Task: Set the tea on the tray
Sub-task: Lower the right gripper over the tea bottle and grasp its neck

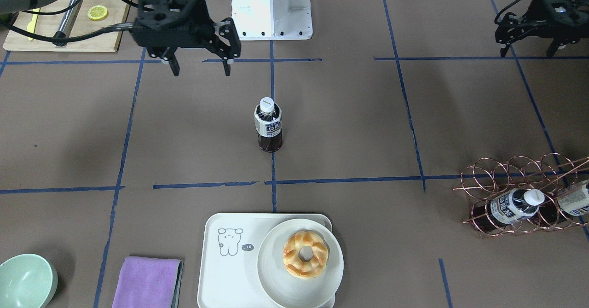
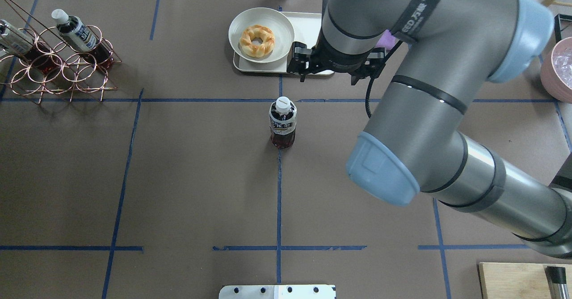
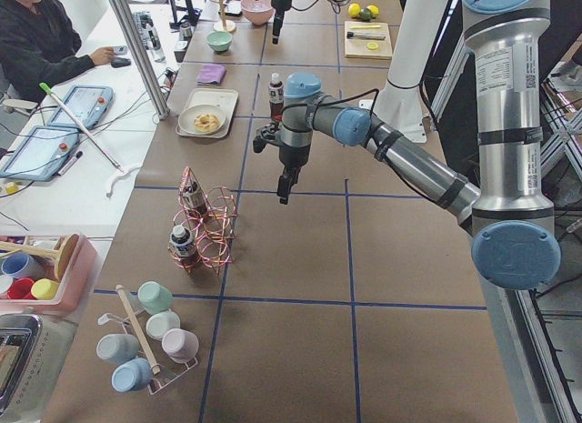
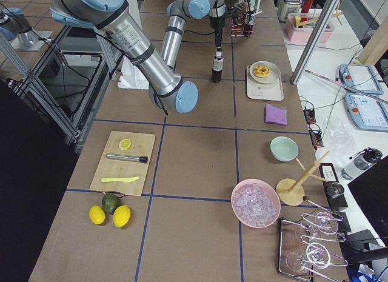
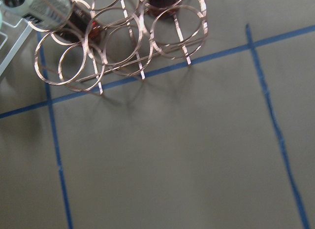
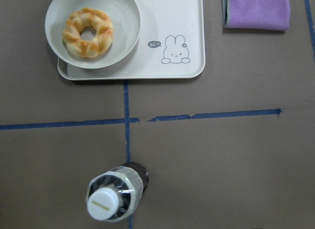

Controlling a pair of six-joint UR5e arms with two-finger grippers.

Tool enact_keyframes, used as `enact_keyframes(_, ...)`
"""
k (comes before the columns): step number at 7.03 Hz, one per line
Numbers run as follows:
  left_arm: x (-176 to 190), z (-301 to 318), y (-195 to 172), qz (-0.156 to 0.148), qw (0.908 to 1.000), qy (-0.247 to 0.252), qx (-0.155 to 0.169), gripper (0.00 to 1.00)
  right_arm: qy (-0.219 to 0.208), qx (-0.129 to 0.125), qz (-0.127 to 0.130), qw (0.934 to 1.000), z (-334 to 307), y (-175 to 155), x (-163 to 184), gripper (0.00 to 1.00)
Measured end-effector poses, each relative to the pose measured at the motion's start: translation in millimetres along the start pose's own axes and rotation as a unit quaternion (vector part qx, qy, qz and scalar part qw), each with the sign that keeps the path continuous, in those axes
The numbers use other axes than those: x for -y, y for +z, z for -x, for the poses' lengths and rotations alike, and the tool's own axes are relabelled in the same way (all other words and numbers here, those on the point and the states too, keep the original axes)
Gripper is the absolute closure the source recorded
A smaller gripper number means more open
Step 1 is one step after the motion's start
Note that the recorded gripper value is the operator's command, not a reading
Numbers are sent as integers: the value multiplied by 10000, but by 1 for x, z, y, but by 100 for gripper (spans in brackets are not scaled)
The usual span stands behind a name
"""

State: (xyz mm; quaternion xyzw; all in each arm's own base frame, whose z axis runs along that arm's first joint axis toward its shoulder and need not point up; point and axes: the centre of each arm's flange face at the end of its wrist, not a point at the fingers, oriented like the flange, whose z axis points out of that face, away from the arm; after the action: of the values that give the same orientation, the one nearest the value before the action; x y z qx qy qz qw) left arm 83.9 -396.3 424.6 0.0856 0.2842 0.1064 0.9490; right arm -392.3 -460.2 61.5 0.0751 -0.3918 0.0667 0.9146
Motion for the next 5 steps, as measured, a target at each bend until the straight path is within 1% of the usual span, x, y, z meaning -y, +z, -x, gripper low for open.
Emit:
enact_keyframes(1,-1,24,6,62,9999,55,-79,0,48,-34,19,10000,23,14,0,0)
enact_keyframes(3,1,51,22,37,9997,100,-236,0,-16,-187,13,9998,53,42,-7,2)
enact_keyframes(5,2,58,29,22,9996,112,-273,0,40,-169,-7,9998,69,71,-10,5)
